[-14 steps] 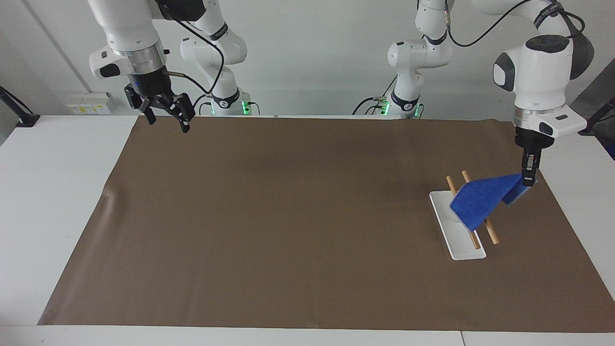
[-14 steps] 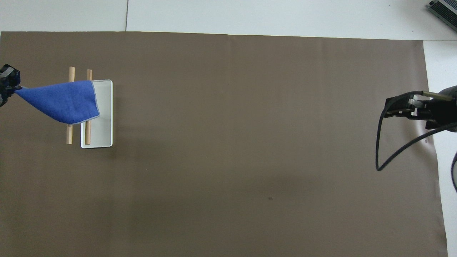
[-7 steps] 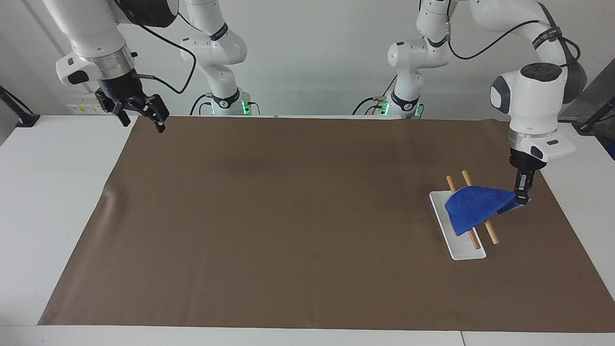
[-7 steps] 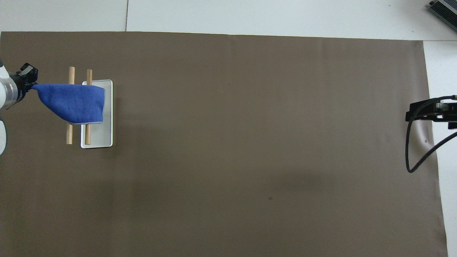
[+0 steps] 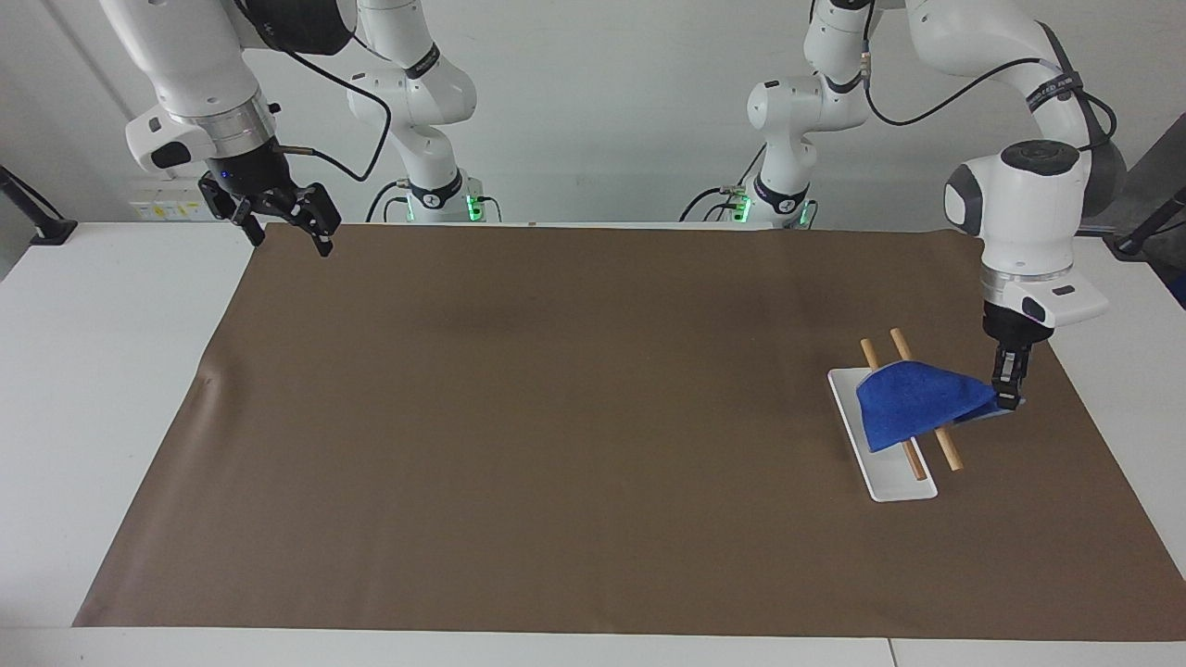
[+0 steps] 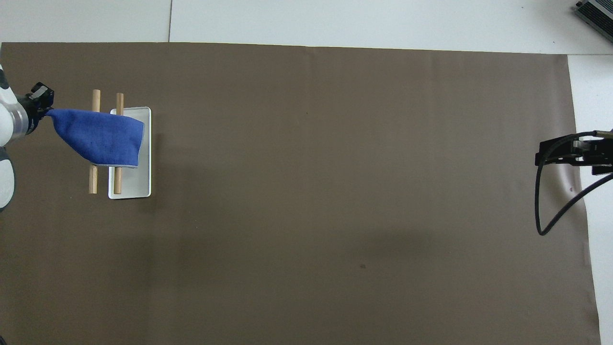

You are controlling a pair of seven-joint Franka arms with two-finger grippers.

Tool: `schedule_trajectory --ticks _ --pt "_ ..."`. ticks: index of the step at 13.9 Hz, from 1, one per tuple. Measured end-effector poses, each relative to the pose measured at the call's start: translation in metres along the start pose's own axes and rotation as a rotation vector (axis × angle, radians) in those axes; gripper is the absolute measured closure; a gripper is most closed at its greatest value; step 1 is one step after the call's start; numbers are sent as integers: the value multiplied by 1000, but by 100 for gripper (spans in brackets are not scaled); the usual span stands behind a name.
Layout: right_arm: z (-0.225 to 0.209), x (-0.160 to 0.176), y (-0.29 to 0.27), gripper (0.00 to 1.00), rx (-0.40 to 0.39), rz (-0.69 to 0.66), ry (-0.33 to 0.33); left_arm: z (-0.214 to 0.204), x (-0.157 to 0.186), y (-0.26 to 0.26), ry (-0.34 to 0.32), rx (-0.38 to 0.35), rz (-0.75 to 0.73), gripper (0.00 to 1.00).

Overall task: Right arm passes towel to left arm to hang
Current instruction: 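Carry the towel over the sticks while the right gripper withdraws, then lower the towel onto the wooden sticks and open the left gripper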

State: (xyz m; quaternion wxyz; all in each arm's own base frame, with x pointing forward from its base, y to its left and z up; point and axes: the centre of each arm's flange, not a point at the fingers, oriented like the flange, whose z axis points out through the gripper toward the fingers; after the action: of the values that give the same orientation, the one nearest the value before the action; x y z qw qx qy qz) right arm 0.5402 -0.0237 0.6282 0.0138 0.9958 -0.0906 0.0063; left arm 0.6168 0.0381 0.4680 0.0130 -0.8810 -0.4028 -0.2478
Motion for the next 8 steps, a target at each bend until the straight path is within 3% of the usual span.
schedule_trajectory --ticks 8 --pt "2 -1 7 0 -2 12 -14 24 -11 2 -14 -17 3 98"
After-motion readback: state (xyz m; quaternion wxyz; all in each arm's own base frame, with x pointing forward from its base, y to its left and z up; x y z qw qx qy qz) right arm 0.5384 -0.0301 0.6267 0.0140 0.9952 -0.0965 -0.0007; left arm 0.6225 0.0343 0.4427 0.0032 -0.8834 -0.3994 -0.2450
